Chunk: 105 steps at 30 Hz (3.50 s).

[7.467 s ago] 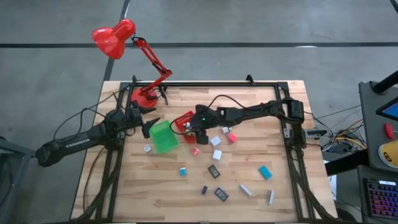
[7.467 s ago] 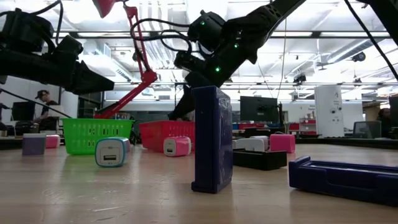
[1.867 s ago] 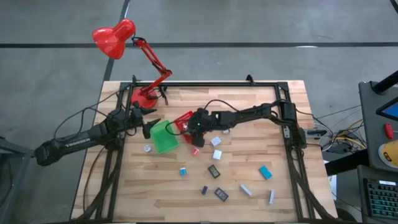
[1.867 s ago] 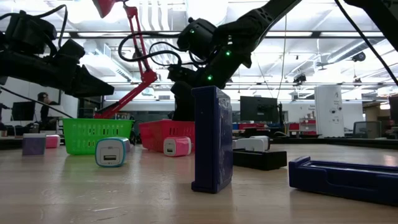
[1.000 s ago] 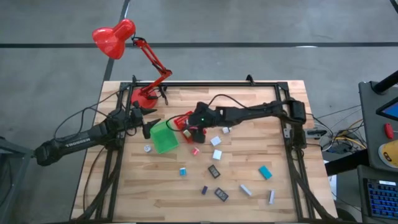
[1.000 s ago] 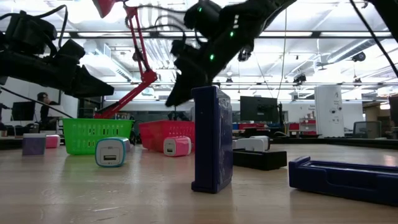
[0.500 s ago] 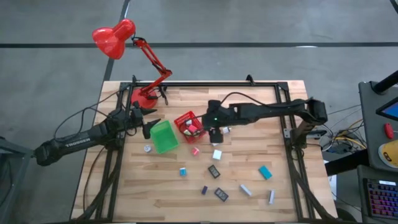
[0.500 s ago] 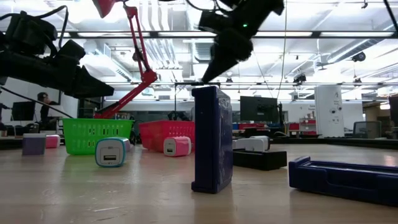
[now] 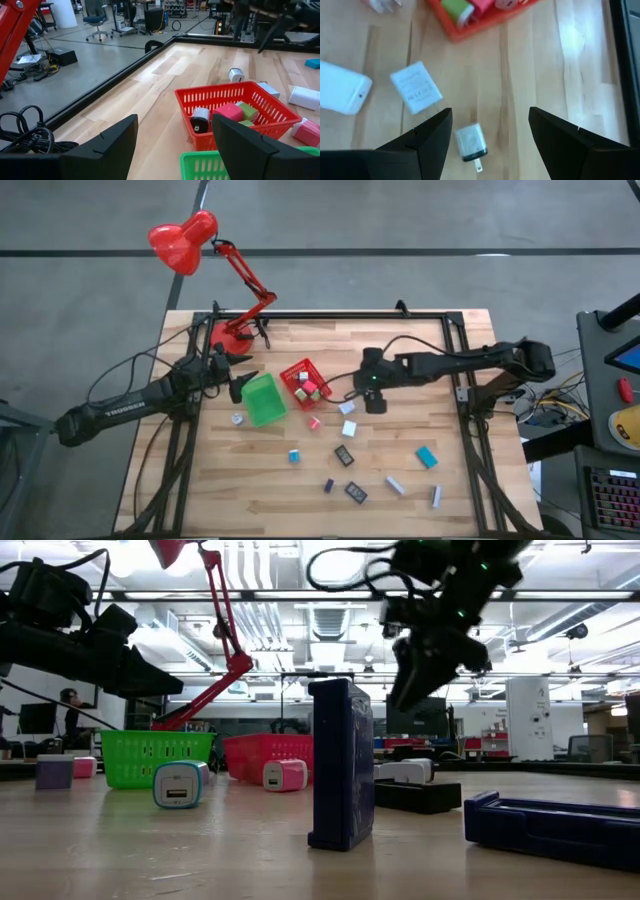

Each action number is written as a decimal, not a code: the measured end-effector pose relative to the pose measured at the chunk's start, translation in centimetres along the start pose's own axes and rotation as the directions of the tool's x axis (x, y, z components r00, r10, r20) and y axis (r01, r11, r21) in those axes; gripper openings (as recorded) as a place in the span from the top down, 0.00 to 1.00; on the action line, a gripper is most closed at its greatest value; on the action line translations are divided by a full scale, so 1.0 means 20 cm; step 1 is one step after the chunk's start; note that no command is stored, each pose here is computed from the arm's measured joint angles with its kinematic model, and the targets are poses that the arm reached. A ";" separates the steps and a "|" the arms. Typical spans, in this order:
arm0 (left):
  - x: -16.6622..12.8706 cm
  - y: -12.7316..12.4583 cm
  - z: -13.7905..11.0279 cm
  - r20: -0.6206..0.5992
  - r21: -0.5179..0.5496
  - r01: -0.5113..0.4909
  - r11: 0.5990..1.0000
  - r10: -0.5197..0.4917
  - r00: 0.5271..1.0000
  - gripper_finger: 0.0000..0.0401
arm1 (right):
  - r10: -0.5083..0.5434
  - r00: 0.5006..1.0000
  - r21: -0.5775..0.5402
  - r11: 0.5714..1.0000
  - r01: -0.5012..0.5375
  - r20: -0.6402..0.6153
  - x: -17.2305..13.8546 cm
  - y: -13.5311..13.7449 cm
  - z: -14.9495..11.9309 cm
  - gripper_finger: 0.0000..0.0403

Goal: Pick & Place Office items
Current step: Put the white black charger adapter into the red bin

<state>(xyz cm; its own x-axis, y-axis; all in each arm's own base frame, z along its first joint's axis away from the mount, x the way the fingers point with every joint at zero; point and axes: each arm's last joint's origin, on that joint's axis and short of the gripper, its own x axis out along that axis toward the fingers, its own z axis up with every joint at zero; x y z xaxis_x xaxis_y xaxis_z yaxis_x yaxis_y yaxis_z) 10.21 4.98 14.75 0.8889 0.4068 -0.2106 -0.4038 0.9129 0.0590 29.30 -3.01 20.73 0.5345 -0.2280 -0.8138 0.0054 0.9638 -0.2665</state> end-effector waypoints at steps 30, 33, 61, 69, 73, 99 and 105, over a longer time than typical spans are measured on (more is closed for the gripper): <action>0.00 0.00 0.00 -0.001 0.000 0.000 1.000 0.000 1.000 0.36 | 0.031 0.994 0.010 0.999 -0.032 0.103 0.17 0.03 -0.28 0.36; 0.00 0.00 0.00 -0.001 0.000 0.000 1.000 0.000 1.000 0.36 | 0.026 0.993 0.014 1.000 -0.028 0.112 0.18 0.03 -0.29 0.36; 0.00 0.00 0.00 -0.001 0.000 0.000 1.000 0.000 1.000 0.36 | 0.074 0.982 0.114 0.989 -0.095 0.174 0.23 0.00 -0.41 0.36; 0.00 0.00 0.00 -0.001 0.000 0.000 1.000 0.000 1.000 0.36 | 0.107 0.977 0.133 0.982 -0.133 0.183 0.23 -0.01 -0.41 0.36; 0.00 0.00 0.00 -0.001 0.000 0.000 1.000 0.000 1.000 0.36 | 0.108 0.978 0.163 0.977 -0.138 0.180 0.23 -0.01 -0.42 0.36; 0.00 0.00 0.00 -0.001 0.000 0.000 1.000 0.000 1.000 0.36 | 0.107 0.980 0.209 0.968 -0.142 0.167 0.25 0.00 -0.45 0.42; 0.00 0.00 0.00 -0.001 0.000 0.000 1.000 0.000 1.000 0.36 | 0.143 0.985 0.219 0.962 -0.162 0.101 0.37 0.00 -0.45 0.48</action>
<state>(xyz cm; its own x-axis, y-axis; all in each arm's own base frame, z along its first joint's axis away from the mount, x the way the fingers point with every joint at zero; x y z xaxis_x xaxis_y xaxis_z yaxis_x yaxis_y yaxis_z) 10.21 4.98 14.74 0.8888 0.4067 -0.2113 -0.4038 0.9130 0.0590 25.75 -5.91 10.00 0.6125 -0.0725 -0.7871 0.1039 0.9945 -0.0108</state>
